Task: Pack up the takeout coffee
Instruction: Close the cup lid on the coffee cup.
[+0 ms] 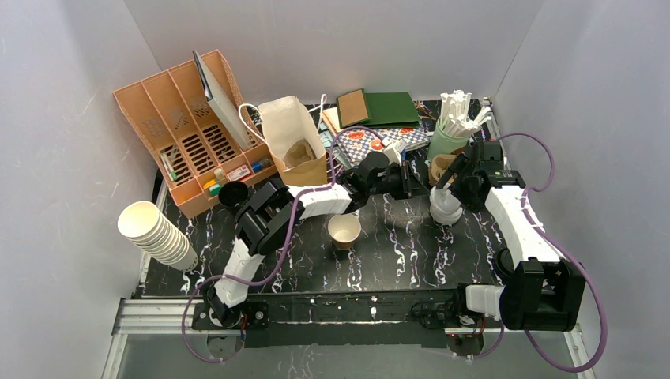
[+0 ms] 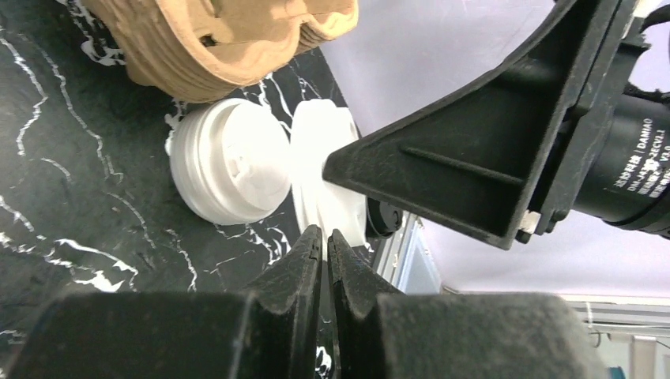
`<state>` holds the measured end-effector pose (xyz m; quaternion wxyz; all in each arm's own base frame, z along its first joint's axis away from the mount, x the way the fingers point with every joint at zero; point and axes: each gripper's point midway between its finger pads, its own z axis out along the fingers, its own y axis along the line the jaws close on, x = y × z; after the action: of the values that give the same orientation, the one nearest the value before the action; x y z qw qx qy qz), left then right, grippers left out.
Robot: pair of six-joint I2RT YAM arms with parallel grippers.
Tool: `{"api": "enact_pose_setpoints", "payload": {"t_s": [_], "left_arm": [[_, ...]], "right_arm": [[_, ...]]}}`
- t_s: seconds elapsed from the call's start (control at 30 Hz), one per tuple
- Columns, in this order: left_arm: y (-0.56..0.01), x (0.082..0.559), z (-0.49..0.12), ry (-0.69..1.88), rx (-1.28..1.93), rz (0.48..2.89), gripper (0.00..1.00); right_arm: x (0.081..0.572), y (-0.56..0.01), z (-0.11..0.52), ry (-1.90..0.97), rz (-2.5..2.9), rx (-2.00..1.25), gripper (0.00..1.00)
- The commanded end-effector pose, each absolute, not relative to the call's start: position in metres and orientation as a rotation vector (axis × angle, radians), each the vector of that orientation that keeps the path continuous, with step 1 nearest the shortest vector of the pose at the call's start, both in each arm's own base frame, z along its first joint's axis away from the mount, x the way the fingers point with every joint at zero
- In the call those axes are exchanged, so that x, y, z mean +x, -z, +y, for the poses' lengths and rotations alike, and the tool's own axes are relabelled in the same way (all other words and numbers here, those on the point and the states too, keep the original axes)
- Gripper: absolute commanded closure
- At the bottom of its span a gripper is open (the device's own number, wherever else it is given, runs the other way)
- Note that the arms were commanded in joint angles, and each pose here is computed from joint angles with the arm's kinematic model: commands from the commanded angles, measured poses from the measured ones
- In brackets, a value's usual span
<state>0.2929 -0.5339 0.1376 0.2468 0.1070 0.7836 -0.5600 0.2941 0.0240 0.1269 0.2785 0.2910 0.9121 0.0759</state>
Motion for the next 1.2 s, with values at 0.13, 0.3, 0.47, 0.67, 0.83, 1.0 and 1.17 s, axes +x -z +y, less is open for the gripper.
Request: {"api": "enact_pose_setpoints", "payload": {"t_s": [0.13, 0.3, 0.47, 0.67, 0.83, 1.0, 1.17], "left_arm": [[-0.155, 0.293, -0.550, 1.654, 0.291, 2.076, 0.93], [-0.149, 0.296, -0.548, 1.637, 0.268, 2.089, 0.93], [-0.146, 0.301, -0.542, 1.612, 0.246, 2.095, 0.93], [-0.145, 0.302, -0.544, 1.624, 0.242, 2.099, 0.93], [-0.142, 0.307, -0.540, 1.603, 0.212, 2.107, 0.93], [-0.134, 0.312, -0.536, 1.588, 0.166, 2.133, 0.93], [-0.133, 0.314, -0.535, 1.585, 0.161, 2.134, 0.93]], "right_arm": [[0.304, -0.135, 0.028, -0.259, 2.408, 0.772, 0.13], [0.304, -0.137, 0.024, -0.234, 2.400, 0.781, 0.13], [0.304, -0.139, 0.024, -0.238, 2.394, 0.778, 0.13], [0.304, -0.140, 0.025, -0.249, 2.396, 0.776, 0.13], [0.305, -0.141, 0.024, -0.245, 2.390, 0.780, 0.13], [0.304, -0.141, 0.024, -0.245, 2.391, 0.778, 0.13], [0.304, -0.141, 0.025, -0.253, 2.390, 0.775, 0.13]]}}
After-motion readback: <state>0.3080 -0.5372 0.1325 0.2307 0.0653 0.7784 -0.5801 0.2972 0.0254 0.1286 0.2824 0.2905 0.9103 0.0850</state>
